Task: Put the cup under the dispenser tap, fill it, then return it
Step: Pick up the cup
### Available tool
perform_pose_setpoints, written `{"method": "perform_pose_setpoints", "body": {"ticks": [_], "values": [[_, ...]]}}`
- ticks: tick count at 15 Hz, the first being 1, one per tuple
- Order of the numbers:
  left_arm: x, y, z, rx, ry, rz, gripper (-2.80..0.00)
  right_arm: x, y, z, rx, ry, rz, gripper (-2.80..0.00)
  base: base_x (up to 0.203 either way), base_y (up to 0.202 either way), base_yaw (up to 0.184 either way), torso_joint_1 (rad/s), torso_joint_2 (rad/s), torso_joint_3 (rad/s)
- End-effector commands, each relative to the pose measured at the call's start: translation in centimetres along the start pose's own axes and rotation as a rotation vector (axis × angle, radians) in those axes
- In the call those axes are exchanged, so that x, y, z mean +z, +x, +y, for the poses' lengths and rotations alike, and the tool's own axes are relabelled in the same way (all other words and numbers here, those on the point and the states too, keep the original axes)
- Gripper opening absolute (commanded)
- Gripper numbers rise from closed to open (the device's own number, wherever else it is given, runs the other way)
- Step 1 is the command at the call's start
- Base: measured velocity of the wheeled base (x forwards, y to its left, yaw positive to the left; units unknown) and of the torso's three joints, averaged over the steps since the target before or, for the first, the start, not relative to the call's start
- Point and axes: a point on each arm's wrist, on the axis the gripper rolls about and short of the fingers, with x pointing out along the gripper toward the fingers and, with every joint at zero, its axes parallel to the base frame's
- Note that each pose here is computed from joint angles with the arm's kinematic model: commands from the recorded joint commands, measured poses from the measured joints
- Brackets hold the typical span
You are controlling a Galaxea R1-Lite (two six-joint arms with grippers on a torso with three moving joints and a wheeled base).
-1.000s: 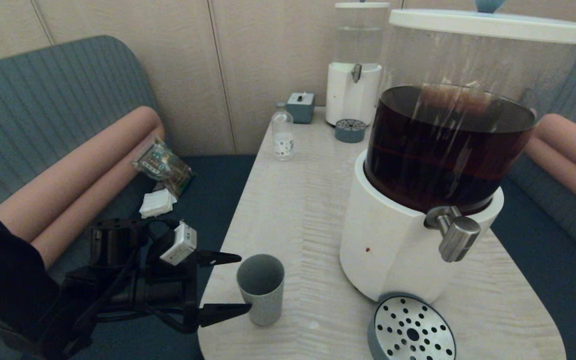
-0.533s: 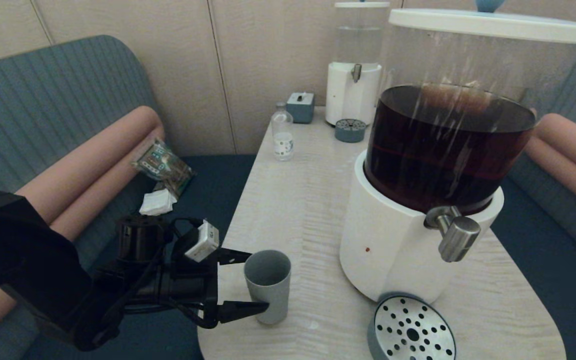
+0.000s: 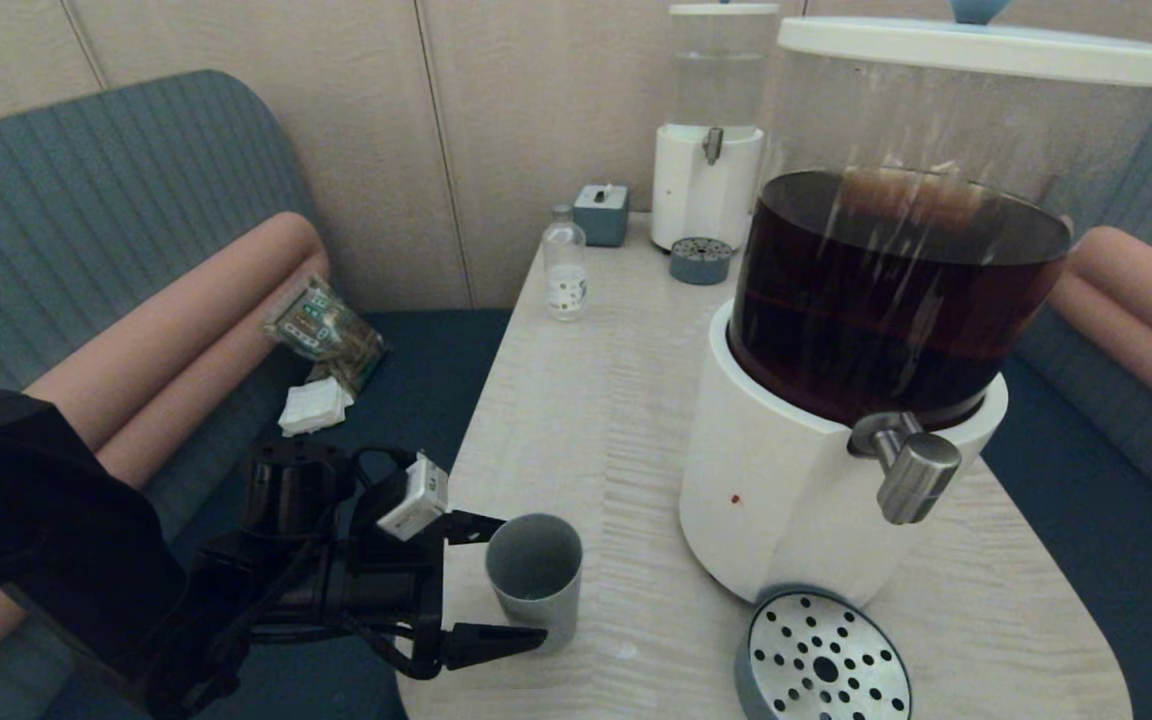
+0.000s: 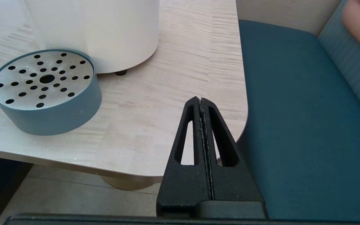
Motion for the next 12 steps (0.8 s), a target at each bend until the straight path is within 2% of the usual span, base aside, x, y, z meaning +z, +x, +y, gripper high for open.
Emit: {"method": "perform_pose_setpoints", "body": {"ticks": [1,11,12], "values": [[0.3,0.1,-0.18,-0.01,0.015,-0.009,0.0,-0.31,0.05,0.02,0.0,-0.001,0.006,-2.8,0.0,0.0,0.0,0.0,0.0,0.0],[0.08,0.99,-0.58,-0.039,0.016,-0.005,0.0,-0.26,0.04,0.01,0.001,-0.001,0.005,-2.8,0.0,0.0,0.0,0.0,0.0,0.0],[0.05,1.02,-0.55,-0.039,0.015,-0.004,-2.8,-0.27,0.04,0.02,0.0,-0.001,0.006,-2.8,0.0,0.0,0.0,0.0,0.0,0.0]]}}
